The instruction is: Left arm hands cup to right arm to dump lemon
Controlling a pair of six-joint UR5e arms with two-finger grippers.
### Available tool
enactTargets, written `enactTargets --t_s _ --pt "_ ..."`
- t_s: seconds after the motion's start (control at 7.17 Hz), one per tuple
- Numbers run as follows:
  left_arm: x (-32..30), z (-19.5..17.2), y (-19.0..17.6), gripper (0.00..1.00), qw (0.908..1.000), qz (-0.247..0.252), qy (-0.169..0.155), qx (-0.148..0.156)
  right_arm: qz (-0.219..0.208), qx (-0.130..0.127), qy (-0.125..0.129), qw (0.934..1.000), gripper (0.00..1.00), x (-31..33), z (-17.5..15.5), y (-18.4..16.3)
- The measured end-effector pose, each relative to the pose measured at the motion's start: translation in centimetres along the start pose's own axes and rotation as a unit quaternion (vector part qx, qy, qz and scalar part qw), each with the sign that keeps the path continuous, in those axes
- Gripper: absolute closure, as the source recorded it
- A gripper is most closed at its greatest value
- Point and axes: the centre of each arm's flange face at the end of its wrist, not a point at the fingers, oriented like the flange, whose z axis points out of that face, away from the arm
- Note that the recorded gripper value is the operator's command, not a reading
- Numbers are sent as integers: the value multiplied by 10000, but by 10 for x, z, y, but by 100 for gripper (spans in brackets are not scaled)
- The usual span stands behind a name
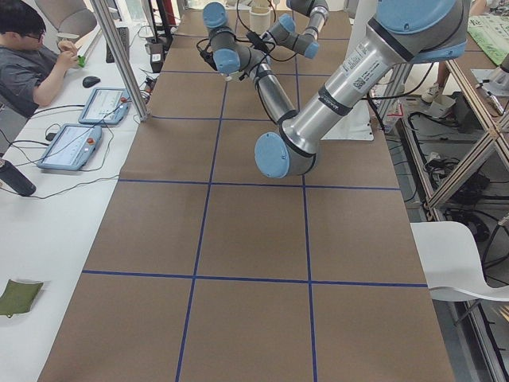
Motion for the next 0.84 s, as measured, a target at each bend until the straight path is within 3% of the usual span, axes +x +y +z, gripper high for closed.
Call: enactTargets --t_s 0.14,0.42,0.7,0.84 --pt "-7 -24 -28 0 9992 358 59 164 28 -26 28 10000 91 3 1 4" --pt "-42 -47 -87 0 9893 1344 -14 575 518 -136 122 9985 90 16 0 20" --pt "-95 -43 -144 0 9667 2292 -366 1079 894 -187 317 9953 90 49 3 25" --pt "-125 -40 -173 0 9486 2810 -648 1304 1074 -282 338 9932 91 76 6 26"
